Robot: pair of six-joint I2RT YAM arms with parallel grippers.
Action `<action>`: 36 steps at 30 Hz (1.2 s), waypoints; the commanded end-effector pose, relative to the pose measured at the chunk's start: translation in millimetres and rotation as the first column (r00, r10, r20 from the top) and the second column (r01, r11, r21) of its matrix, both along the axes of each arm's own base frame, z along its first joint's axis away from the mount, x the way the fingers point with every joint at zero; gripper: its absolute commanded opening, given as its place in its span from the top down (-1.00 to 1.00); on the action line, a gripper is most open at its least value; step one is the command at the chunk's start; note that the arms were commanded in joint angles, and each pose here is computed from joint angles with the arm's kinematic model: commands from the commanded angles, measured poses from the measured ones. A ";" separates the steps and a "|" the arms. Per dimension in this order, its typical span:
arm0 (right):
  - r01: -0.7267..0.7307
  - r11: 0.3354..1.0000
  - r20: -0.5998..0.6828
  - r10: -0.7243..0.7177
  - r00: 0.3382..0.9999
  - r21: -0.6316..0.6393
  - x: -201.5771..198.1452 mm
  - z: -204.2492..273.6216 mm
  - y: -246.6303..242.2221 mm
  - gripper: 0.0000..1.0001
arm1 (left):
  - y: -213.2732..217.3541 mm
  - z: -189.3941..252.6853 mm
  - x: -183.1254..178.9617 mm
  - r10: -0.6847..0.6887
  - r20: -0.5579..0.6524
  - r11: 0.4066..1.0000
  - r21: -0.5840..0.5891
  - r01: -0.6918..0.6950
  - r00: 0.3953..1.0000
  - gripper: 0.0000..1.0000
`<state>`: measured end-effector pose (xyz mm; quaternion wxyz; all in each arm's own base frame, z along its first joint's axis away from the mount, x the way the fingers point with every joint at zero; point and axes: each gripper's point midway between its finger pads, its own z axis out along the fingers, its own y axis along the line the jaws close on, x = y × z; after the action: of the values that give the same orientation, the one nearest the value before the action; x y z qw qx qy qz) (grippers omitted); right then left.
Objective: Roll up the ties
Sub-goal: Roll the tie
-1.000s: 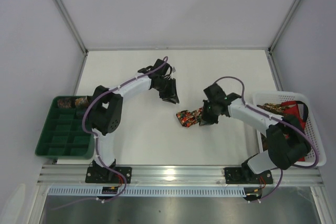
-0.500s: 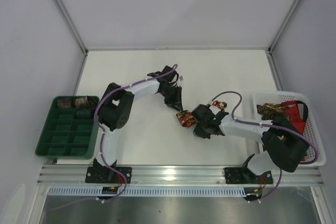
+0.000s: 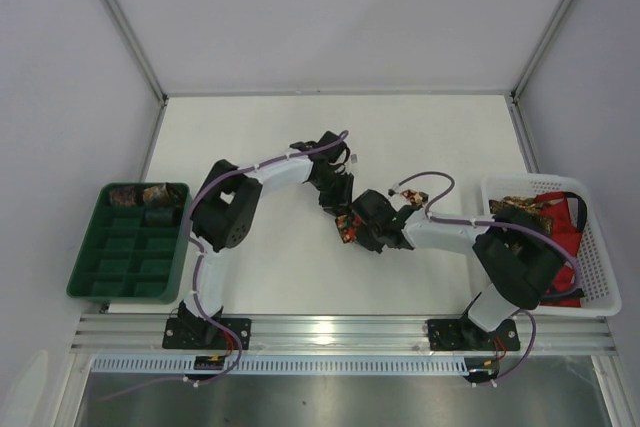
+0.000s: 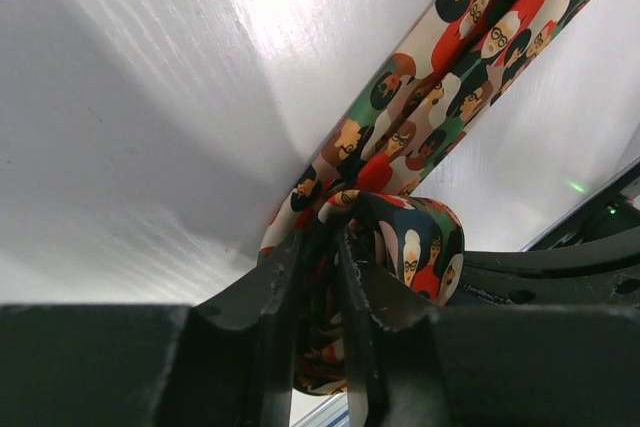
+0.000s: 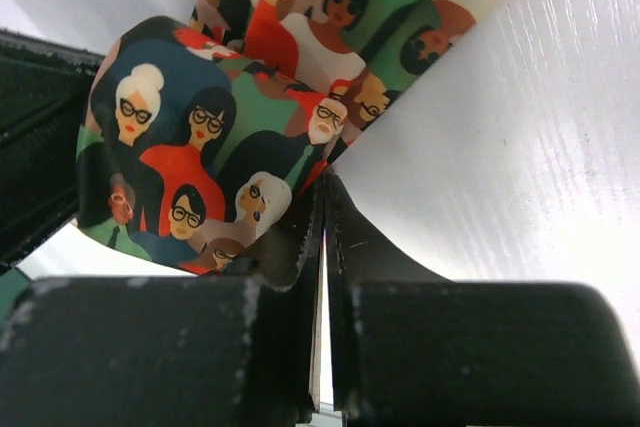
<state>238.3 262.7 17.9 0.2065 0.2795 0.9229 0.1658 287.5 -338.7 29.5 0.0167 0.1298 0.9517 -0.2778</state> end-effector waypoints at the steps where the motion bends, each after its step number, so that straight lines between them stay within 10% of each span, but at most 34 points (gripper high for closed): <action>1: 0.097 0.995 0.009 -0.096 0.995 -0.009 6.5 -3.9 -5.8 1.00 | -1.9 9.1 2.7 -0.018 0.020 1.000 0.013 0.017 1.000 0.46; 11: -0.029 0.994 0.008 0.030 1.000 -0.101 -40.5 -12.2 -42.8 1.00 | 22.8 24.0 49.0 0.002 0.116 0.996 0.084 -0.012 0.993 0.29; 25: -0.026 0.999 0.103 0.028 0.994 -0.025 14.4 -7.2 31.3 1.00 | 21.3 7.5 -4.7 -0.090 -0.005 0.994 0.066 0.090 0.996 0.47; 36: -0.246 0.960 0.139 0.263 0.955 -0.131 -24.3 44.2 -24.2 1.00 | 50.7 34.4 69.6 -0.013 0.151 0.988 0.153 -0.010 0.989 0.13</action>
<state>212.1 257.0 41.2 0.2436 0.1989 0.9332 0.1739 329.9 -303.2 46.4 0.0445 0.1576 0.9648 -0.2057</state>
